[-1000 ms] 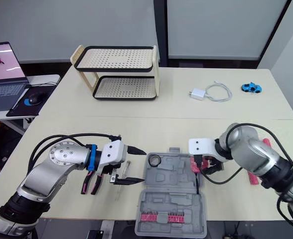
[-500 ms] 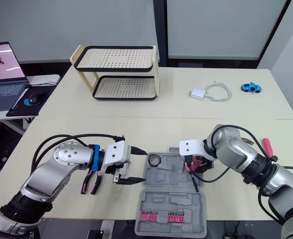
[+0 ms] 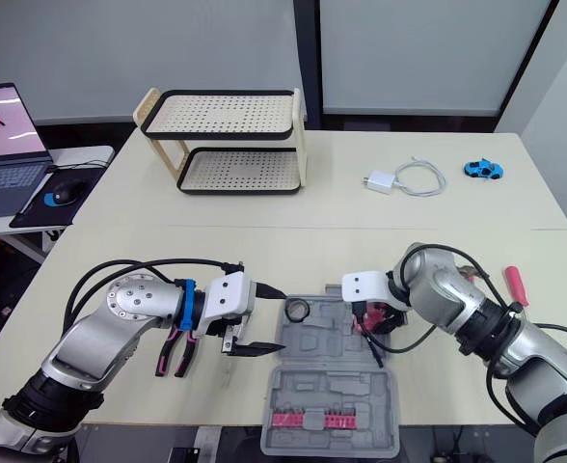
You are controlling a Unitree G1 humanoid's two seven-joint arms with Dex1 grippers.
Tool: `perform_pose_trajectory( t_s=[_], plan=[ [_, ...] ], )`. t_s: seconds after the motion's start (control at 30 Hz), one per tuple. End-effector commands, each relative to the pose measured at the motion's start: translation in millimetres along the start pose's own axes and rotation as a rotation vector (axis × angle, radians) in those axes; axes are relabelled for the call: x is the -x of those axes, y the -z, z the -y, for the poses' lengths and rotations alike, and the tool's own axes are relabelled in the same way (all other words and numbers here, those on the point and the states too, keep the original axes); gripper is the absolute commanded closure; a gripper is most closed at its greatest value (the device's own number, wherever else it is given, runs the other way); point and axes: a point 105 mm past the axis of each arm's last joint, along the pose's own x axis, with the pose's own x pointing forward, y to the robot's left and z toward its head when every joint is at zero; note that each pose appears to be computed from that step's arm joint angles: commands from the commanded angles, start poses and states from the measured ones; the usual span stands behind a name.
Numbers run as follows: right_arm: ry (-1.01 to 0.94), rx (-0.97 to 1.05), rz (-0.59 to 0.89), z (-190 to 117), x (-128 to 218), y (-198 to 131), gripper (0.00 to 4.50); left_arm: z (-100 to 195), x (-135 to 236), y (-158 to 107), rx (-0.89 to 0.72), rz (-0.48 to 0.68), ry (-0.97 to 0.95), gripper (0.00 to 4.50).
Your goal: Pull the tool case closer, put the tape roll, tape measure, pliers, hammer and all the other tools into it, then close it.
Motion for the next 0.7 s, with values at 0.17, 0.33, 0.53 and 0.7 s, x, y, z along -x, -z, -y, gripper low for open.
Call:
perform_pose_trajectory(
  t_s=[0.17,0.33,0.53,0.7],
  plan=[
    [0.046,0.0,0.054,5,13,-11,0.3,0,-3,-11,-0.04,0.018,0.013,0.0],
    [0.036,-0.008,0.098,0,28,-18,0.05,-4,-2,-18,-0.04,0.022,0.016,0.0],
    [0.047,0.005,0.215,-8,46,-29,0.05,-3,0,-20,-0.029,0.025,0.017,0.0],
    [0.103,-0.035,0.287,-10,48,-20,0.21,-1,2,-18,-0.014,0.034,0.015,0.0]
  ],
)
